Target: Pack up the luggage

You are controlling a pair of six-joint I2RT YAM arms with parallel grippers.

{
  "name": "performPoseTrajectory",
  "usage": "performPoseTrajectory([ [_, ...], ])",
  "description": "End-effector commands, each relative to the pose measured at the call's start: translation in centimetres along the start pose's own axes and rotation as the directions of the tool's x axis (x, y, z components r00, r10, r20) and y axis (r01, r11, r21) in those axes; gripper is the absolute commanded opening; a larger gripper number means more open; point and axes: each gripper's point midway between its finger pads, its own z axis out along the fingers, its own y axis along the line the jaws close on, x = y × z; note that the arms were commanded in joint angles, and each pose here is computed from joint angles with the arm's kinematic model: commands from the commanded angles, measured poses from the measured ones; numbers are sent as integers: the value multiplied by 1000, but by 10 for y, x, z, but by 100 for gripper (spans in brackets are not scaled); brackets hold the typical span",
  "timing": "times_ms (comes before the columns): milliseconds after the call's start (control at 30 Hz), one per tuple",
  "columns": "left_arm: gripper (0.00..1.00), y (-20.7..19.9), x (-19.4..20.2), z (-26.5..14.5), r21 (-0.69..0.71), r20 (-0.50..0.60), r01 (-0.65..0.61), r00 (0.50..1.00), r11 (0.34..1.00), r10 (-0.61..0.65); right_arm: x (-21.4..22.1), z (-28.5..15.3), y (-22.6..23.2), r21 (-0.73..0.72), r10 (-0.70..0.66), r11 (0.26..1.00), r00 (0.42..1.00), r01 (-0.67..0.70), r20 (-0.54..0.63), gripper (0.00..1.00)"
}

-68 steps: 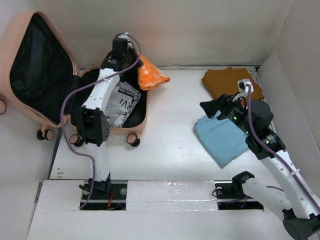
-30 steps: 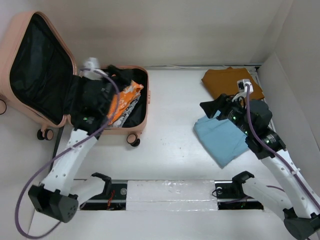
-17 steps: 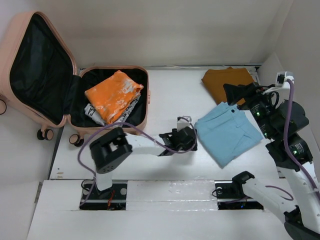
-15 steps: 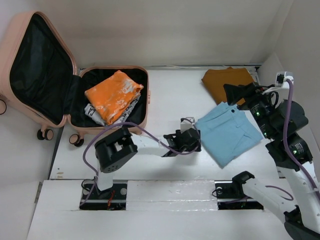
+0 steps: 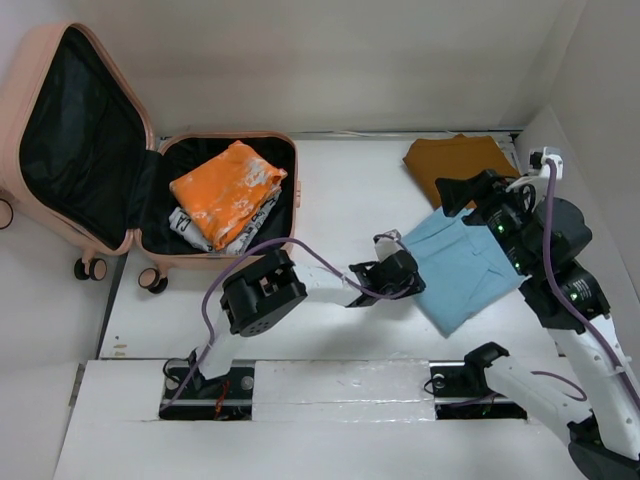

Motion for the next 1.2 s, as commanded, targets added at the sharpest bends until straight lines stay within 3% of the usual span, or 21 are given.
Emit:
performPoseTrajectory([
  [0, 34, 17, 22, 7, -9, -83, 68, 994, 998, -68, -11, -7, 10, -51, 3, 999, 999, -1, 39, 76],
  [33, 0, 24, 23, 9, -12, -94, 64, 993, 998, -65, -12, -7, 13, -66, 5, 998, 999, -2, 42, 76],
  [67, 0, 27, 22, 10, -10, -104, 61, 993, 998, -61, -11, -7, 14, -74, 5, 997, 999, -2, 38, 76],
  [167, 0, 35, 4, 4, 11, -76, 80, 994, 997, -79, -7, -7, 14, -78, 3, 997, 1000, -1, 26, 76],
  [200, 0, 56, 4, -2, -27, -66, 80, 994, 996, -81, -7, -7, 14, -78, 3, 997, 1000, -1, 26, 76],
  [233, 0, 56, -17, -13, -17, -23, 81, 996, 997, -82, -6, -7, 16, -87, 2, 996, 1000, 0, 22, 76],
  [400, 0, 134, -79, -57, -175, 171, 103, 983, 979, -73, 10, 1, 16, -106, -2, 994, 1000, 1, -8, 76],
  [467, 0, 135, -99, -71, -183, 221, 81, 974, 980, -39, 13, 6, 17, -111, -4, 994, 1000, 2, -19, 76],
  [500, 4, 151, -97, -75, -251, 213, 41, 977, 967, 14, 16, 7, 19, -119, -4, 993, 1000, 1, -23, 76],
  [600, 25, 153, -89, -79, -283, 165, 3, 985, 959, 45, 19, 12, 20, -123, 3, 992, 999, -8, -36, 76],
  [667, 34, 158, -81, -80, -286, 137, -2, 990, 958, 43, 23, 13, 19, -120, 2, 993, 999, -7, -44, 76],
  [867, 46, 181, -54, -87, -274, 61, 28, 998, 961, -11, 23, 13, 19, -120, 2, 993, 999, -7, -44, 76],
  [1000, 44, 175, -32, -70, -222, -44, 27, 998, 975, -38, 26, 14, 19, -128, 2, 992, 999, -8, -48, 76],
  [1067, 41, 176, -15, -58, -196, -112, 38, 992, 980, -61, 29, 13, 18, -123, 0, 992, 998, -7, -59, 76],
  [1167, 31, 173, -11, -43, -170, -129, 42, 990, 985, -64, 21, 10, 19, -121, 3, 993, 999, -8, -38, 76],
])
